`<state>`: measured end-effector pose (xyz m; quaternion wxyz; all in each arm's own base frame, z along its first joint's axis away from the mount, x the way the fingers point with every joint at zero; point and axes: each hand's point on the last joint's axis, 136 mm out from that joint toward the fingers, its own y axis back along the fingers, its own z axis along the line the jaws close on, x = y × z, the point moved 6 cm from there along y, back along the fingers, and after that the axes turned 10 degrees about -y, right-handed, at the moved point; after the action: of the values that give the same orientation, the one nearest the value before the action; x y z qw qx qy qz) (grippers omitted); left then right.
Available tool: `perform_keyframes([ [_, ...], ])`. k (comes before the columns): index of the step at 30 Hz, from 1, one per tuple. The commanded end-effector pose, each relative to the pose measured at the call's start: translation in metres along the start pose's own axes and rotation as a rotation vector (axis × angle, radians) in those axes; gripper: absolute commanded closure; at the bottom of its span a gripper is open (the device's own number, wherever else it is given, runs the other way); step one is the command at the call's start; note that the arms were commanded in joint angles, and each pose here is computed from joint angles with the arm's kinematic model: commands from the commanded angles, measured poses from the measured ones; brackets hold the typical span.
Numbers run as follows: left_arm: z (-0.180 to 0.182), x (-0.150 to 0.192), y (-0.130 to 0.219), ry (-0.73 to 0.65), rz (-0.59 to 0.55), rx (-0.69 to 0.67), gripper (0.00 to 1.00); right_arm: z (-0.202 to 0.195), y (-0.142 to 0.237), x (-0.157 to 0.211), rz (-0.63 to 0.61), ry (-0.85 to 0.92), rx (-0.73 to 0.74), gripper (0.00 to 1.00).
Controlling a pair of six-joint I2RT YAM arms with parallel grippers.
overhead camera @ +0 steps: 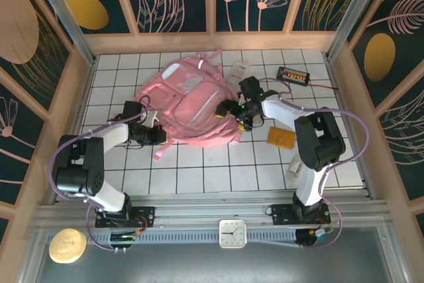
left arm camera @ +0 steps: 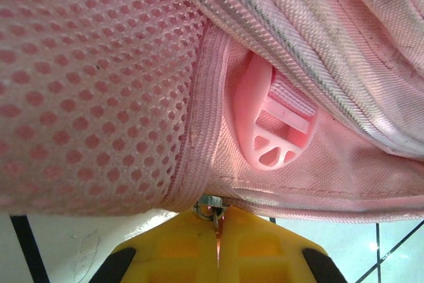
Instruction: Pack the student bag
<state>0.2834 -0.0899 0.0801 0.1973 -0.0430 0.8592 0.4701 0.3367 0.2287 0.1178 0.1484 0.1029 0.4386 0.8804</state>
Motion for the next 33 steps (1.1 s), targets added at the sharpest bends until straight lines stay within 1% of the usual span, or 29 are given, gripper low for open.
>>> perform_keyframes([
  [1, -0.009, -0.005, 0.003, 0.004, -0.003, 0.069, 0.99, 0.003, -0.018, -0.005, -0.010, -0.025, -0.033, 0.13],
  [2, -0.009, -0.004, 0.004, 0.007, -0.004, 0.075, 0.99, 0.003, -0.017, -0.013, -0.031, -0.024, -0.036, 0.25],
  [3, -0.011, -0.005, 0.004, 0.006, -0.008, 0.086, 0.99, 0.004, -0.015, -0.024, -0.054, -0.020, -0.049, 0.44],
  [4, -0.012, -0.005, 0.004, 0.005, -0.011, 0.097, 0.99, 0.002, -0.013, -0.035, -0.082, -0.027, -0.051, 0.66],
  [5, -0.013, -0.005, 0.005, 0.003, -0.014, 0.105, 0.99, 0.001, -0.010, -0.045, -0.103, -0.032, -0.057, 0.86],
  [6, -0.014, -0.005, 0.005, 0.003, -0.015, 0.109, 0.99, 0.000, -0.008, -0.057, -0.120, -0.038, -0.067, 1.00],
  [10, -0.017, -0.003, 0.006, 0.000, -0.017, 0.135, 0.99, 0.004, 0.001, -0.097, -0.167, -0.021, -0.087, 1.00],
  [12, -0.019, -0.001, 0.007, 0.000, -0.023, 0.148, 0.98, 0.009, 0.001, -0.110, -0.177, -0.010, -0.090, 1.00],
  [14, -0.021, 0.000, 0.007, 0.002, -0.031, 0.163, 0.96, 0.013, -0.004, -0.115, -0.159, -0.008, -0.101, 1.00],
  [17, -0.021, 0.001, 0.005, 0.005, -0.019, 0.176, 0.96, 0.024, -0.014, -0.105, -0.121, -0.006, -0.141, 1.00],
  [20, -0.025, -0.001, 0.003, -0.002, -0.005, 0.193, 0.97, 0.032, -0.024, -0.087, -0.086, -0.010, -0.163, 1.00],
  [25, -0.050, 0.011, -0.020, -0.072, 0.110, 0.204, 0.98, 0.040, -0.030, -0.061, -0.063, -0.051, -0.206, 1.00],
  [27, -0.053, 0.016, -0.028, -0.084, 0.141, 0.197, 0.99, 0.044, -0.031, -0.056, -0.063, -0.054, -0.214, 1.00],
  [30, -0.055, 0.014, -0.028, -0.080, 0.128, 0.194, 0.99, 0.048, -0.032, -0.051, -0.066, -0.060, -0.217, 1.00],
  [33, -0.061, 0.007, -0.024, -0.104, 0.129, 0.186, 0.98, 0.052, -0.034, -0.049, -0.066, -0.066, -0.226, 1.00],
])
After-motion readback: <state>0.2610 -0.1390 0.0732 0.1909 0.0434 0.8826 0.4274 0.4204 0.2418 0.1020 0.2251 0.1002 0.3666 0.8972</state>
